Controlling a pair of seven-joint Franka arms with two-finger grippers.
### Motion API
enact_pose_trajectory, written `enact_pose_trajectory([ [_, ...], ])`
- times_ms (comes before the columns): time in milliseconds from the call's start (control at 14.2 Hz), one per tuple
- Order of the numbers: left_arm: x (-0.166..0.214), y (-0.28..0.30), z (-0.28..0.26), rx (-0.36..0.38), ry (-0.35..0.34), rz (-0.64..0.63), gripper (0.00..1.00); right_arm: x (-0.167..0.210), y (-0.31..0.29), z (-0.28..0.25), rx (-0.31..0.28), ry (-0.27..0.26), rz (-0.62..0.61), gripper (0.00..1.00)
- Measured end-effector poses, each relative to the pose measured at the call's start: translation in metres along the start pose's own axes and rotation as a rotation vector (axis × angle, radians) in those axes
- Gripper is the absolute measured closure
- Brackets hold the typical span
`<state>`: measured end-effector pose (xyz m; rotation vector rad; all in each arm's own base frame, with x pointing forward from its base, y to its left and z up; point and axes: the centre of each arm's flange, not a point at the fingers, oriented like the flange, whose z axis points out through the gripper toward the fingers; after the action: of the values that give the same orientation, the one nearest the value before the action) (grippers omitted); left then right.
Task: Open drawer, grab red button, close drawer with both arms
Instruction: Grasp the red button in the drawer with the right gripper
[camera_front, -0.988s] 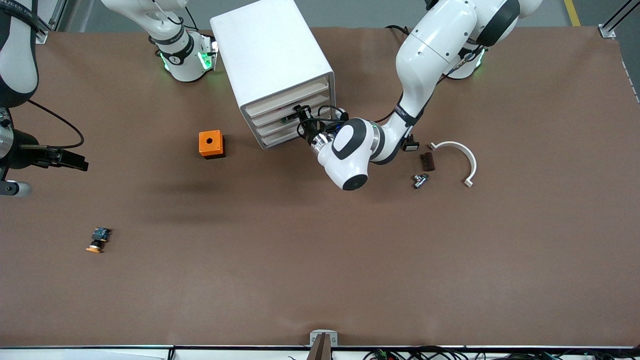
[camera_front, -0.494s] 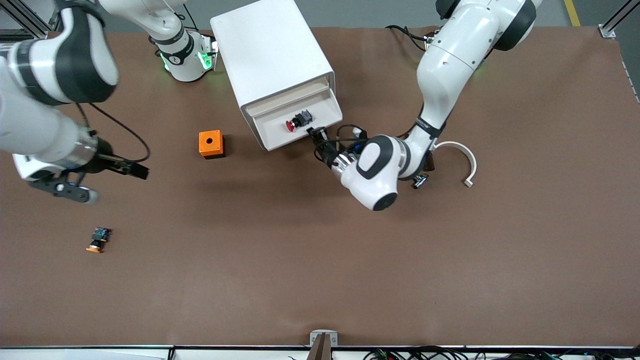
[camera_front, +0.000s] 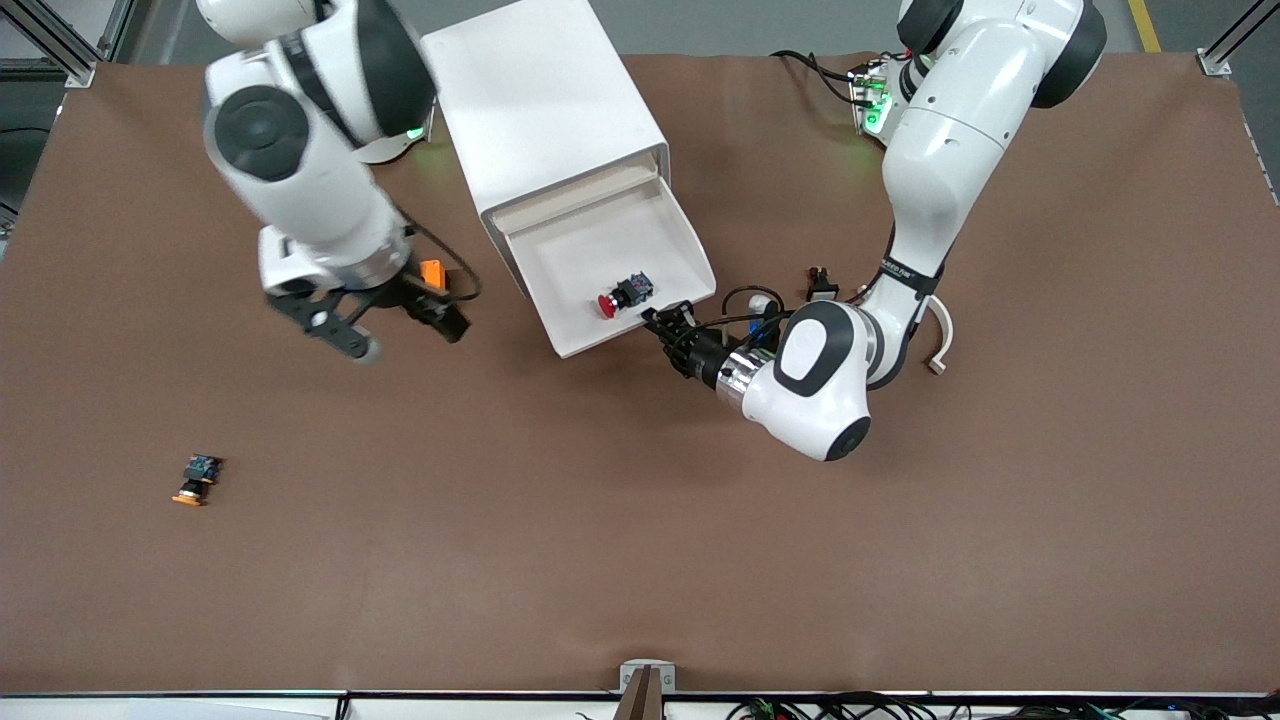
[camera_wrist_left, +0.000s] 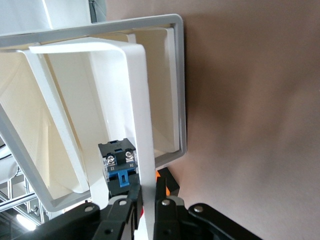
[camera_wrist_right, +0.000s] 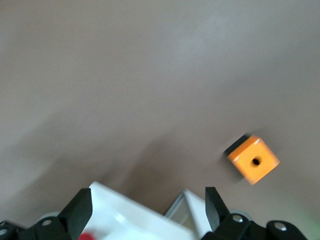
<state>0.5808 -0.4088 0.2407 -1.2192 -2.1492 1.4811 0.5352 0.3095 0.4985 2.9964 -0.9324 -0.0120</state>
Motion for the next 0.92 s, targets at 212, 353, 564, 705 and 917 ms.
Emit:
enact_pose_trajectory([
  [212, -0.003, 0.0, -0.019, -0.017, -0.029, 0.056, 0.62, -0.066, -0.041, 0.028, 0.009, 0.011, 0.071, 0.0],
  [353, -0.003, 0.0, -0.034, -0.026, -0.047, 0.074, 0.4, -0.093, -0.059, 0.049, 0.006, 0.015, 0.096, 0.0],
  [564, 0.002, 0.007, -0.055, -0.043, -0.072, 0.125, 0.1, -0.118, -0.074, 0.072, 0.007, 0.02, 0.134, 0.0],
  [705, 0.013, 0.018, -0.075, -0.084, -0.068, 0.19, 0.01, -0.13, -0.082, 0.088, -0.002, 0.023, 0.155, 0.0],
  [917, 0.03, 0.036, -0.108, -0.158, -0.056, 0.306, 0.01, -0.146, -0.094, 0.116, -0.027, 0.028, 0.187, 0.0],
])
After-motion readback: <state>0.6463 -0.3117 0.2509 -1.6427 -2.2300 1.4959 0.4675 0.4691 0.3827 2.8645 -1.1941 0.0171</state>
